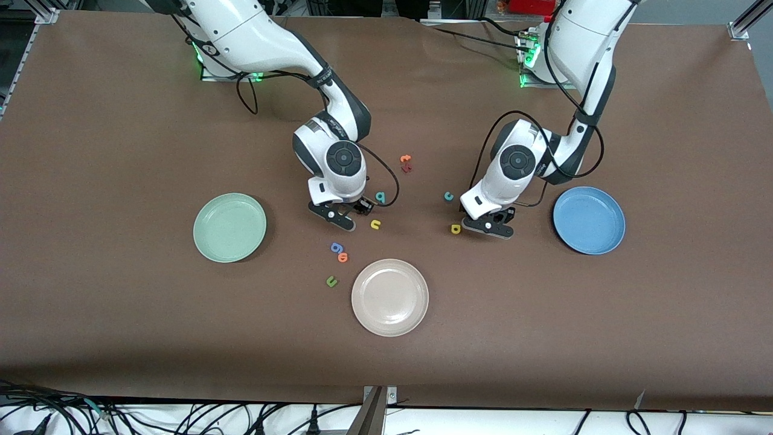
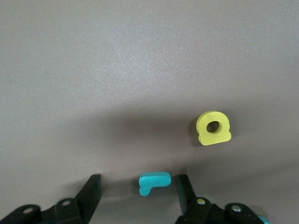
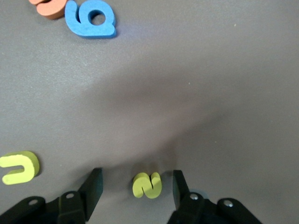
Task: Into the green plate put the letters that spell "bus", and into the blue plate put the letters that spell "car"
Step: 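Grasp the yellow 2 with the right gripper while the left gripper grasps cyan r, then drop the 2 on the green plate while the left gripper drops r on blue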
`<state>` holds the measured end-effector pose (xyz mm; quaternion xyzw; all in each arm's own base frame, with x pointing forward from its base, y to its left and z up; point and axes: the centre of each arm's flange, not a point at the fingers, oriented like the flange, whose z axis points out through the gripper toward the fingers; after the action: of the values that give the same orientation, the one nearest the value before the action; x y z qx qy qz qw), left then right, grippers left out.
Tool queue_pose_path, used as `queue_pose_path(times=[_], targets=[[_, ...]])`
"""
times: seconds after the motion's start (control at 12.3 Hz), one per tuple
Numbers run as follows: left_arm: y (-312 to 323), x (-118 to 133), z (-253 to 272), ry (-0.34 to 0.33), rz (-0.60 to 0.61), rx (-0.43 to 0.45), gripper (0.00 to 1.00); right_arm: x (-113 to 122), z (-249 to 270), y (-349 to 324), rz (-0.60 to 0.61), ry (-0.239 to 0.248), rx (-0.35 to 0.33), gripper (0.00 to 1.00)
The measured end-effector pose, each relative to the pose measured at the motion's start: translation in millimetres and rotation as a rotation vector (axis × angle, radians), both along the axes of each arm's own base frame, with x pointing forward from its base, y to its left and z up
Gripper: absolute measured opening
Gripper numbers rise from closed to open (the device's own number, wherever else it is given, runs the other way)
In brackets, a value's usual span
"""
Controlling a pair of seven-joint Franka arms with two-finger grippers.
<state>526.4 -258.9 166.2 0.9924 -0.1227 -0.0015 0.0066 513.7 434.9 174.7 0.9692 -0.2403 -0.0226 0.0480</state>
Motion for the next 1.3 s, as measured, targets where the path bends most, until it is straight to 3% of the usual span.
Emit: queue_pose_path(times=[0.16,0.32,0.41,0.89,1.22,1.3], targets=[[-1.9,-0.4,0.7,-0.004,-0.003,-0.002,0.68,0.2,0.9,1.3,-0.007,-0.005,0.004,0.63],[-3.4,-0.2,2.7,-0.009,-0.005,-0.004,0.57,0.7,3.0,3.9,-0.007,-0.013,0.014,0.37],[-3.3,-0.2,2.7,-0.009,-0.005,-0.004,0.56,0.7,3.5,4.2,-0.008,-0.013,0.014,0.27],[-3.1,0.4,4.1,-0.012,-0.005,-0.005,0.45,2.2,6.2,3.6,-0.01,-0.015,0.014,0.27],[-2.7,0.7,4.3,-0.013,-0.004,-0.005,0.43,20.0,56.9,-1.6,0.002,-0.013,-0.01,0.27],[-2.9,1.0,5.3,-0.014,-0.004,-0.006,0.35,26.4,73.4,-6.0,0.024,-0.007,-0.017,0.27]])
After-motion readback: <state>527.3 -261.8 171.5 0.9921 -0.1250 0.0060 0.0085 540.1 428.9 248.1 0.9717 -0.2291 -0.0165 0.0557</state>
